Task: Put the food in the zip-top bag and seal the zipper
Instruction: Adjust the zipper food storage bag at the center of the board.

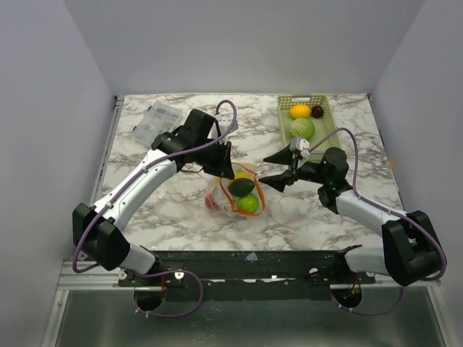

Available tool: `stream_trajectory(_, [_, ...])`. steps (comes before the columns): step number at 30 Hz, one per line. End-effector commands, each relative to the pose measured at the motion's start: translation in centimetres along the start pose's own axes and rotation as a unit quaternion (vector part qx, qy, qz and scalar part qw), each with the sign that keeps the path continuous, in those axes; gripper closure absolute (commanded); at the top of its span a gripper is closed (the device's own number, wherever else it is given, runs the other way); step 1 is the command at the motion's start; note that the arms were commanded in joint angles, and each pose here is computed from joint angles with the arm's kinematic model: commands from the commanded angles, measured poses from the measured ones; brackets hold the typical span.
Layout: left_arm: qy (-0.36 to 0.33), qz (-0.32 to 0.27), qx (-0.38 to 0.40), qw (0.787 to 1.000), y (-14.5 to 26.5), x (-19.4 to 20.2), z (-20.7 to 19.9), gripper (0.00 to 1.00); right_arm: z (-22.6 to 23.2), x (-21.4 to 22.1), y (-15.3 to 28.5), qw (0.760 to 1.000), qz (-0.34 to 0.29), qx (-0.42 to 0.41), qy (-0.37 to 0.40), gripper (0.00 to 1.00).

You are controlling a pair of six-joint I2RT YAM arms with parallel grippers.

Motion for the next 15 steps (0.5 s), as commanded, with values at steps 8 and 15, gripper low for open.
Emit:
stream_trajectory(8, [-0.019, 0.004, 0.029, 0.999, 1.0, 0.8, -0.8, 1.00, 0.7, -1.6, -3.1, 0.994, -0.019, -0.044, 0.094, 0.50])
stream_trajectory(15, [-0.030, -0.018, 0.009, 0.999, 1.9, 0.6, -0.6, 1.00, 0.5, -1.9, -3.1, 0.996, -0.002, -0.046, 0.072, 0.96])
Point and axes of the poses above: each gripper's point midway between its finger pads, its own y axis back along the fingers, its own z axis along the line the jaws close on, x = y × z, the point moved 4 cm from there along y, back along the fingers, and after that the axes turned 14 degrees about y, right-handed, at the moved point
